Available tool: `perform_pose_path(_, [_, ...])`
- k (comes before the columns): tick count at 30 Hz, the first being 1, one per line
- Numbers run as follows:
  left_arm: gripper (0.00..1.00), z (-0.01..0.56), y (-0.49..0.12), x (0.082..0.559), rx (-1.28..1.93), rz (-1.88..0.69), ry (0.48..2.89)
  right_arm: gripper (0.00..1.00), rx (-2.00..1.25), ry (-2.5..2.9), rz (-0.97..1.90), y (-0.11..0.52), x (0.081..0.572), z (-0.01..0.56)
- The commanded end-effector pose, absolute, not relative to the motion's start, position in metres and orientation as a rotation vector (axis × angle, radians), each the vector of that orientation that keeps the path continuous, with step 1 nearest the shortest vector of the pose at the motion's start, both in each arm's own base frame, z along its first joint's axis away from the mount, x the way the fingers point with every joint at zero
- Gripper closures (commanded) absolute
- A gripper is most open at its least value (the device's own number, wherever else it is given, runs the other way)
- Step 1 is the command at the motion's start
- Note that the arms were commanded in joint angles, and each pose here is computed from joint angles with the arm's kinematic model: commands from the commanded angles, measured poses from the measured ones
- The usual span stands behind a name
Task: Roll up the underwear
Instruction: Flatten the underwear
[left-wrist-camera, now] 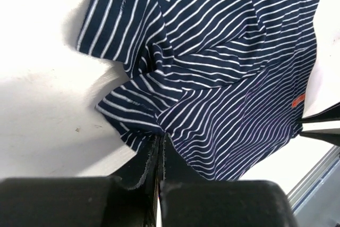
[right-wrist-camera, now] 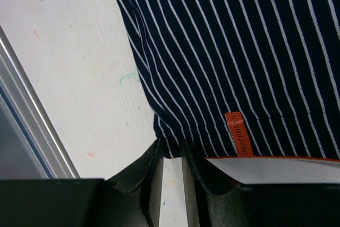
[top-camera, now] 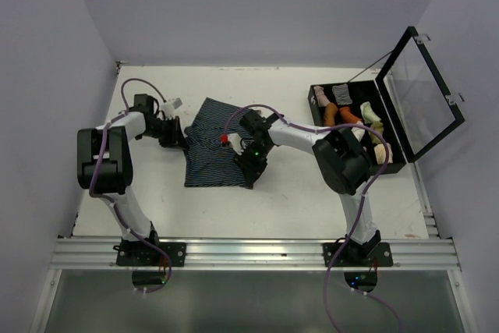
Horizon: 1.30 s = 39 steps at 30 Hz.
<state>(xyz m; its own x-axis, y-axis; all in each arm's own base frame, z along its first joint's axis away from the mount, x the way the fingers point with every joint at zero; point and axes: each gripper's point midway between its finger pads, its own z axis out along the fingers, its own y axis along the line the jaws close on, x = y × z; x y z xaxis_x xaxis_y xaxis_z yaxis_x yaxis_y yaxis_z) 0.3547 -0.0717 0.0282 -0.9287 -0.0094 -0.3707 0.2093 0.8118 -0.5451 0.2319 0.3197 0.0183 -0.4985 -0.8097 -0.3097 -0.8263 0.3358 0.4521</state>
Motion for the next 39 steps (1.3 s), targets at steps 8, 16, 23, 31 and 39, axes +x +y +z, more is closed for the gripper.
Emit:
perform_pose_path(8, [1.0,0.055,-0.048,0.367,0.265,-0.737,2.596,0.77,-1.643,2.573,0.78,0.296,0.22,0.0])
perform_pose_path(16, [0.74,0.053,-0.053,0.363,0.356,-0.822,2.593,0.74,-1.683,2.538,0.848,0.304,0.21,0.011])
perform_pose_path(23, [0.57,0.114,-0.073,0.34,0.766,-0.903,2.3,0.62,-1.622,2.313,1.127,0.336,0.216,0.095])
perform_pose_path(31, [0.44,0.169,-0.052,0.447,0.811,-0.586,2.086,0.5,-1.101,2.316,0.943,0.316,0.361,0.138])
perform_pose_path(39, [0.44,0.153,-0.075,0.561,0.692,-0.459,2.038,0.53,-0.549,2.448,0.581,0.274,0.474,0.1])
